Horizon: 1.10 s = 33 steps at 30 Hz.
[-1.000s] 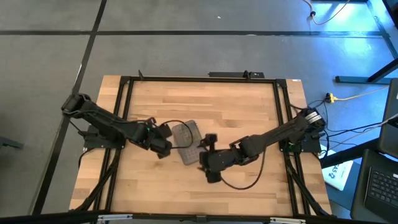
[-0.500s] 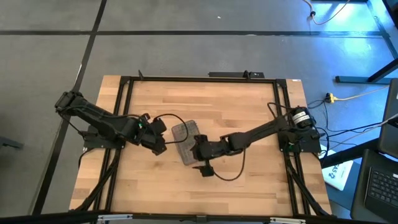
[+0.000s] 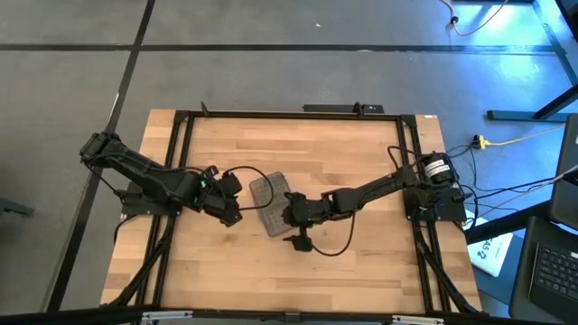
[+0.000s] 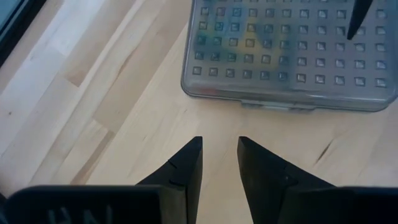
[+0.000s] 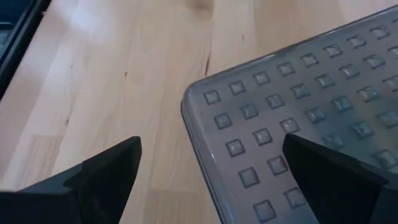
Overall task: Pack school essentials
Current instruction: Close the supply box
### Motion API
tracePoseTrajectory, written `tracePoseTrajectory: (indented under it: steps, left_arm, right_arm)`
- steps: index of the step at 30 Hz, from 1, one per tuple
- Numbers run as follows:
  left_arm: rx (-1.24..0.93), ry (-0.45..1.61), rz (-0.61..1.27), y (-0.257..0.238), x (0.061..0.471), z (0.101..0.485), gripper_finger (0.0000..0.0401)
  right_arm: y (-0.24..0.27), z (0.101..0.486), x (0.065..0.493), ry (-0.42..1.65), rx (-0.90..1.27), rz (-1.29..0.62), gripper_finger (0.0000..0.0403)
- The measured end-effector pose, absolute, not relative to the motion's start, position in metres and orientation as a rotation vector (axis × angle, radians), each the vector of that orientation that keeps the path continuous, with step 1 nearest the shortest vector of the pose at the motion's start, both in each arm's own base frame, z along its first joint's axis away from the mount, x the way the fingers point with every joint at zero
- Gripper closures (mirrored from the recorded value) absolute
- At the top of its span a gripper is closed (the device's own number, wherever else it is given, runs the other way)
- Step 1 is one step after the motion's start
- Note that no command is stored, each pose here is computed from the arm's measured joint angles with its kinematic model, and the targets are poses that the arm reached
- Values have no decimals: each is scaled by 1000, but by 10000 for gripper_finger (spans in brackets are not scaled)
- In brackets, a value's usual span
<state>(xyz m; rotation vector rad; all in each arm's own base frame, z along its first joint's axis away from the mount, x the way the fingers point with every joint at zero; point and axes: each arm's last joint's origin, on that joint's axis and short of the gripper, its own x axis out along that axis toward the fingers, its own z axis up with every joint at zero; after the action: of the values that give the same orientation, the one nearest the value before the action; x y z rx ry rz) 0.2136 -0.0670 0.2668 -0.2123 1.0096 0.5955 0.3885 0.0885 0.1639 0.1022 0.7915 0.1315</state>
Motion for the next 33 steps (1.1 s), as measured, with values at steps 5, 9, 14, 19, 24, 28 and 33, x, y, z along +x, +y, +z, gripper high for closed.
tracePoseTrajectory:
  steps: [5, 9, 14, 19, 24, 28, 33]
  left_arm:
    - [-213, 1009, 595, -67, 214, 267, 305]
    - [-214, 1007, 595, -67, 214, 267, 305]
    - [-215, 1006, 594, -67, 214, 267, 305]
    - [-216, 1005, 594, -67, 214, 267, 305]
    - [-216, 1004, 593, -67, 214, 267, 305]
    - [-217, 1004, 593, -67, 214, 267, 305]
    - [-217, 1004, 593, -67, 214, 267, 305]
  right_arm:
    - [87, 167, 384, 821, 116, 99, 6]
    - [84, 167, 380, 846, 90, 8, 6]
    - [79, 165, 375, 886, 60, -134, 6]
    - [75, 162, 371, 910, 23, -252, 6]
    - [71, 159, 368, 907, -23, -366, 6]
    - [69, 158, 364, 920, -34, -445, 6]
    - [66, 155, 358, 963, -70, -519, 6]
